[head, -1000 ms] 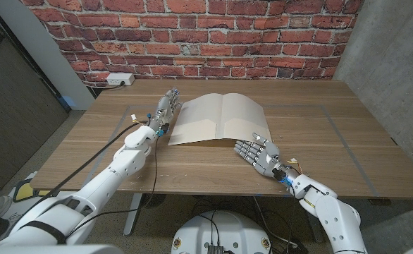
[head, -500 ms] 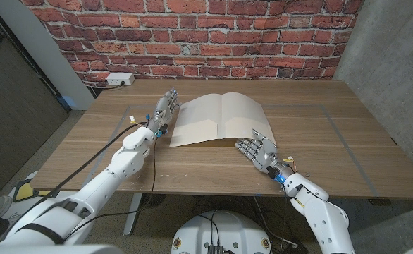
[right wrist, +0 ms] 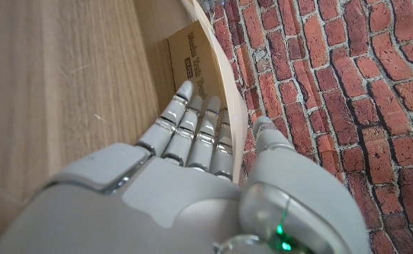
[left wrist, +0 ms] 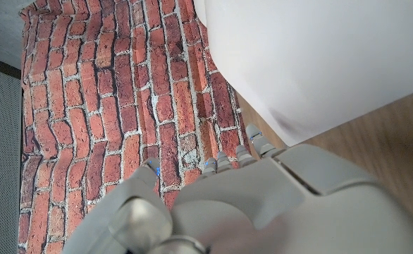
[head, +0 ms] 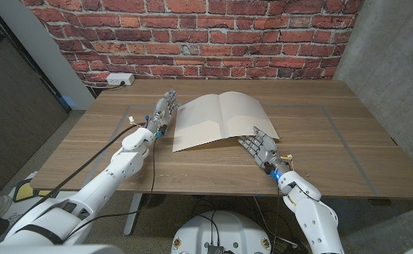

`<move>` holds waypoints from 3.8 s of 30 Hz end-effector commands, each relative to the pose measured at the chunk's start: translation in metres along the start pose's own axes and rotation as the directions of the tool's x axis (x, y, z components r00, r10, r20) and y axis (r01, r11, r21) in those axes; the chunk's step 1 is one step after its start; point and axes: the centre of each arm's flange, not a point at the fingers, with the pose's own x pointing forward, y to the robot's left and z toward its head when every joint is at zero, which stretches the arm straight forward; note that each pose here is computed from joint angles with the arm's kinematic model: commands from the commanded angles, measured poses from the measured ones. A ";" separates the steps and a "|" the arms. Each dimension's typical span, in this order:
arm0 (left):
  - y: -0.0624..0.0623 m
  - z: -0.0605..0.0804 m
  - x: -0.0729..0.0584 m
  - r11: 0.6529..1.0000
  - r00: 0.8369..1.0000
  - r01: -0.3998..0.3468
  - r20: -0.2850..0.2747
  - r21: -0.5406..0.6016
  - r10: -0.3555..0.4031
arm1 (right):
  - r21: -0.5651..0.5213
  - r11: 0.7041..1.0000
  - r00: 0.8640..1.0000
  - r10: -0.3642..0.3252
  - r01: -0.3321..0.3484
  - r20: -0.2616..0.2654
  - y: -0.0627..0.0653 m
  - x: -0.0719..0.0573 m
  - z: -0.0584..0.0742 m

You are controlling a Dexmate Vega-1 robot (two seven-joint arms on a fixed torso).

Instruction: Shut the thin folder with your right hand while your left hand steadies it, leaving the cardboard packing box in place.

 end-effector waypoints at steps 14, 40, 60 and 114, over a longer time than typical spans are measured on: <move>0.004 -0.004 0.004 1.000 1.000 -0.004 -0.004 -0.006 0.004 | -0.016 0.975 0.975 -0.220 0.220 0.035 0.009 0.009 0.011; 0.004 -0.001 0.013 1.000 1.000 0.010 -0.001 -0.001 -0.010 | -0.373 0.767 0.817 -0.324 0.522 0.477 0.027 -0.001 0.060; -0.001 0.001 0.019 1.000 1.000 0.030 -0.005 -0.004 -0.030 | -0.347 0.810 0.796 -0.222 0.472 0.564 0.050 0.004 0.082; -0.036 0.014 0.005 0.983 0.986 0.164 0.042 -0.086 -0.161 | -0.244 0.957 0.715 0.060 0.157 0.697 0.131 0.005 0.138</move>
